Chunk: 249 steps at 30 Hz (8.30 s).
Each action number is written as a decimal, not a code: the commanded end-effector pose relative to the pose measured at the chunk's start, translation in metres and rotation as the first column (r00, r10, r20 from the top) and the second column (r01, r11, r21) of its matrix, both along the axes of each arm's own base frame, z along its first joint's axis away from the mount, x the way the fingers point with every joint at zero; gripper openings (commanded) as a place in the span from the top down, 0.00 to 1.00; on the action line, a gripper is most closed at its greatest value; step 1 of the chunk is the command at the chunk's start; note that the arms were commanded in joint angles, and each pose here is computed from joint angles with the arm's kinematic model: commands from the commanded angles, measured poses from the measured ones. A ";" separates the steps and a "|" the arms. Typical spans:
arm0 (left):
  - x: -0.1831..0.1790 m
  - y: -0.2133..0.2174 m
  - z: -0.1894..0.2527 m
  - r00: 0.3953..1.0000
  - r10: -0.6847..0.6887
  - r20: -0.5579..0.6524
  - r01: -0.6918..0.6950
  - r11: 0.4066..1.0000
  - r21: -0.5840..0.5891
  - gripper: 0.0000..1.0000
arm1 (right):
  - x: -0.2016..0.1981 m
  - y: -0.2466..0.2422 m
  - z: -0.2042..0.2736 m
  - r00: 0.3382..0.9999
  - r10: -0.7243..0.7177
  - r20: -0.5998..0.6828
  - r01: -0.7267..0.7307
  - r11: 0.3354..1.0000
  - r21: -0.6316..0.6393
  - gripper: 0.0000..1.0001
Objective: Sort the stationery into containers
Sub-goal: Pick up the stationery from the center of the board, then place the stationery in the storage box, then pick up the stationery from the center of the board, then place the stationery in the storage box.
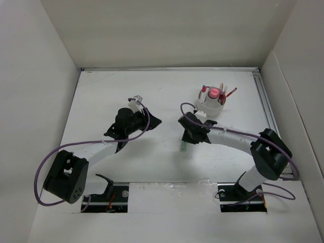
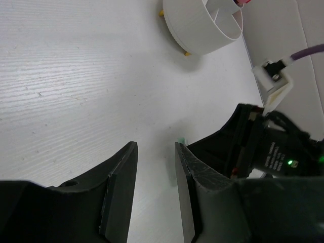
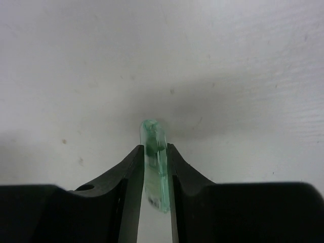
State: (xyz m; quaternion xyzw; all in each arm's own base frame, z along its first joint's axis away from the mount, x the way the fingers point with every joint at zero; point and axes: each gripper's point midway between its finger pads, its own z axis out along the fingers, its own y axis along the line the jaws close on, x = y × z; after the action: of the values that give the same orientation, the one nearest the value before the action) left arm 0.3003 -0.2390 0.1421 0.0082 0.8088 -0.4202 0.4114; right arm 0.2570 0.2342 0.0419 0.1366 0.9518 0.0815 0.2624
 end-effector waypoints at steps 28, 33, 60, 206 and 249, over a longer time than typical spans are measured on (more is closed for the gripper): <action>0.000 0.000 0.018 0.998 -0.013 0.059 0.014 1.000 -0.027 0.64 | 0.179 -0.192 0.189 0.478 -0.605 0.637 0.700 0.701 0.140 0.97; 0.000 0.002 0.015 0.999 -0.004 0.050 0.005 1.000 -0.020 0.64 | 0.185 -0.187 0.172 0.519 -0.592 0.617 0.693 0.714 0.102 0.97; 0.034 0.074 -0.002 0.915 0.404 0.003 -0.399 0.904 0.155 0.51 | 0.161 -0.141 0.164 0.604 -0.550 0.577 0.603 0.788 0.120 0.50; -0.017 -0.070 0.009 0.956 -0.282 0.084 0.278 0.959 0.052 0.63 | 0.084 0.069 0.097 0.962 0.065 0.265 -0.206 0.811 0.547 0.94; -0.032 -0.036 0.066 0.946 -0.162 0.281 0.163 0.986 0.021 0.00 | 0.190 -0.181 0.137 0.542 -0.596 0.592 0.707 0.705 0.062 0.96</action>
State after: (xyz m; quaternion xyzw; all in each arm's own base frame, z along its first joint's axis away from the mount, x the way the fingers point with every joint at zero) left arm 0.2703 -0.2769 0.1951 0.1323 0.7540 -0.4404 0.4691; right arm 0.4436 0.0513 0.1636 0.4156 0.7297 -0.0653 0.5390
